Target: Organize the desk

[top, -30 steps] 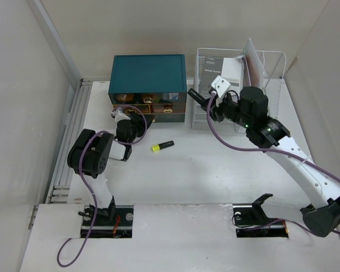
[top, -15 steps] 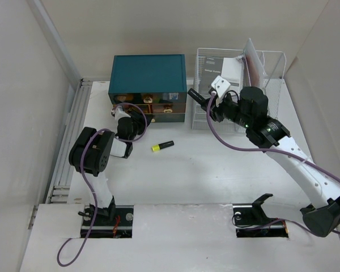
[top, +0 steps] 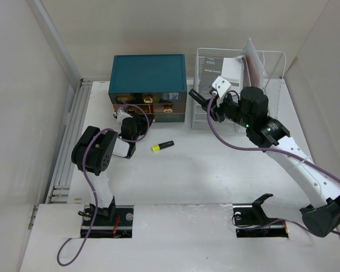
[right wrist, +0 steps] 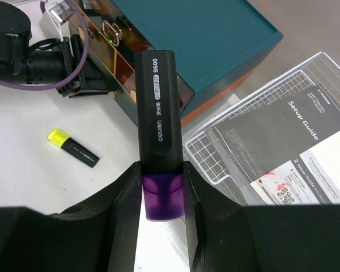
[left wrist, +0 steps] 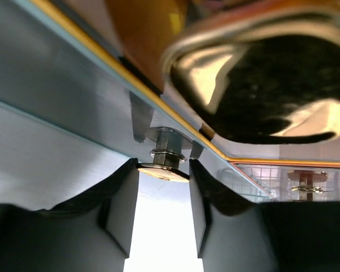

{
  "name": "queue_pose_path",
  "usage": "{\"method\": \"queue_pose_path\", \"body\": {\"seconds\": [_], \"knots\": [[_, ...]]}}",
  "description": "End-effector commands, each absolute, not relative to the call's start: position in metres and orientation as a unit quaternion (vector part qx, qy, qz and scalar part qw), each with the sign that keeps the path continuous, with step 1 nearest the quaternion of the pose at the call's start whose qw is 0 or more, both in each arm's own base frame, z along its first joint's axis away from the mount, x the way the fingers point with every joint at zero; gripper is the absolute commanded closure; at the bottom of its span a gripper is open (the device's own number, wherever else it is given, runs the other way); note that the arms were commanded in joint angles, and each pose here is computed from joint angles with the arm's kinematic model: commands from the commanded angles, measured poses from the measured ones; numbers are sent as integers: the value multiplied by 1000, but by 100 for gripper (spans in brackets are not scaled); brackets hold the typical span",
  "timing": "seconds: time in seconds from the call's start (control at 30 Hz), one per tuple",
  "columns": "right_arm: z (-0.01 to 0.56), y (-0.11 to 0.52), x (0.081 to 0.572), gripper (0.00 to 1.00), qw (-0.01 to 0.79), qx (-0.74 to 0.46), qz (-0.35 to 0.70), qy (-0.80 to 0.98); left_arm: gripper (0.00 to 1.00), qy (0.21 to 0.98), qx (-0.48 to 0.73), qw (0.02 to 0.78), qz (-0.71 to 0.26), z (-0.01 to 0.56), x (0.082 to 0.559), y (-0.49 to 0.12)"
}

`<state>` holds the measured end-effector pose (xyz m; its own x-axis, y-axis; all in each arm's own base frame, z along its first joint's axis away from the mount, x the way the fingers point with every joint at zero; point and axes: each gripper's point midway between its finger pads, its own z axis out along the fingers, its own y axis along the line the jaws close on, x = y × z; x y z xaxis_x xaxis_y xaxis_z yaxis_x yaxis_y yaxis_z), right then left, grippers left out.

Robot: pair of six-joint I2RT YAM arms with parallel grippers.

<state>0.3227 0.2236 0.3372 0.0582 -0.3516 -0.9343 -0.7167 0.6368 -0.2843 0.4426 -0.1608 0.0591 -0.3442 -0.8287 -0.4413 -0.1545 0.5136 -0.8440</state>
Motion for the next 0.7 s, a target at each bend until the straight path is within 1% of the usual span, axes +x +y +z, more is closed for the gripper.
{"method": "queue_pose_path", "body": {"seconds": [0.0, 0.03, 0.07, 0.2, 0.33, 0.43, 0.53, 0.67], "knots": [[361, 224, 319, 100, 639, -396, 156, 641, 72, 721, -343, 486, -356, 68, 456, -159], [361, 224, 319, 100, 639, -396, 156, 641, 75, 719, -347, 484, -358, 68, 456, -159], [361, 224, 319, 100, 639, -396, 156, 641, 82, 719, -346, 485, -357, 68, 455, -161], [361, 225, 318, 100, 638, -398, 159, 639, 88, 719, -342, 485, -361, 70, 443, -162], [357, 229, 314, 100, 632, -408, 171, 636, 88, 715, -348, 484, -366, 65, 425, -159], [342, 237, 310, 100, 608, -430, 190, 639, 88, 712, -349, 482, -373, 65, 405, -157], [325, 254, 302, 100, 570, -477, 225, 630, 88, 716, -353, 476, -370, 55, 386, -153], [282, 270, 291, 100, 491, -536, 257, 637, 88, 712, -352, 475, -378, 56, 366, -150]]}}
